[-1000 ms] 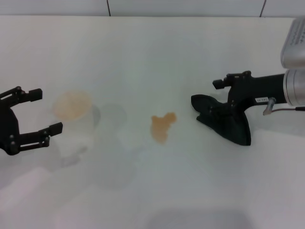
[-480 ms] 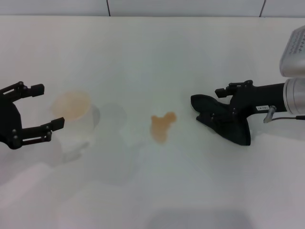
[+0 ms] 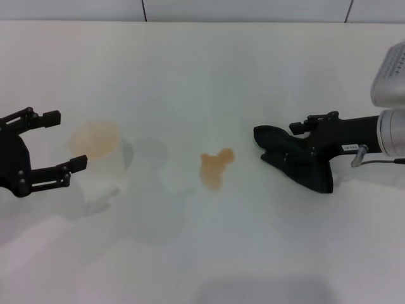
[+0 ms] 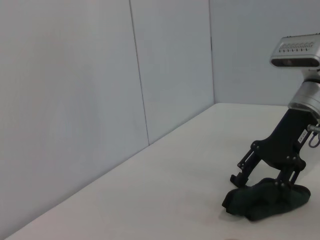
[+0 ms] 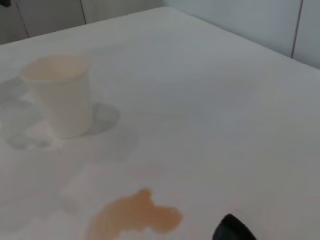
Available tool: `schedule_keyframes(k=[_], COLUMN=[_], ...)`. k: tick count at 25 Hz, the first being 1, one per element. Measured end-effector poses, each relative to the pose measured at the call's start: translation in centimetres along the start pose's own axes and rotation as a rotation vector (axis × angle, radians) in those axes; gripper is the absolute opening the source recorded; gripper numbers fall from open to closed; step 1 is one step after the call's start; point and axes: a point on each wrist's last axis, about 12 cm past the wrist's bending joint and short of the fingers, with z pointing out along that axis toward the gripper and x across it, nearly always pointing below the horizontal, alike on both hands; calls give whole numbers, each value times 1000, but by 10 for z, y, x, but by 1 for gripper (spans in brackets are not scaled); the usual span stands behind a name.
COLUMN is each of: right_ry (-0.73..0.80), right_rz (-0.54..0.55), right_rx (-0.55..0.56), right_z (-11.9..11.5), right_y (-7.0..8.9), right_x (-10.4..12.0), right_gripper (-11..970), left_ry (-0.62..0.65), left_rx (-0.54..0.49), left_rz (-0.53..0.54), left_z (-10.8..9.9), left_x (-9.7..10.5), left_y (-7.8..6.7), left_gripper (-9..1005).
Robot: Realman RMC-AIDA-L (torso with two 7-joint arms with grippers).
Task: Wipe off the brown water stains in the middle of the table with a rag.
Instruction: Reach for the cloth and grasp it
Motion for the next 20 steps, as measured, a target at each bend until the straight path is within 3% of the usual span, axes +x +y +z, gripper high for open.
schedule_keyframes(k=[3,13,20], right_ry=[3,12,19], right_rz=[5,-9,-16], right_rx=[-1,-17,-21], right_z=[0,3,4], right_y=[0,5,7], right_x=[2,1,-4], right_gripper=[754,610,410], left_ry=[0,-1,-2], left_rx=[1,0,-1], left_rz=[1,4,5], left_z=[0,0,1], left_x=[0,-1,-2], left_y=[0,1,2], left_gripper=[879,879,879])
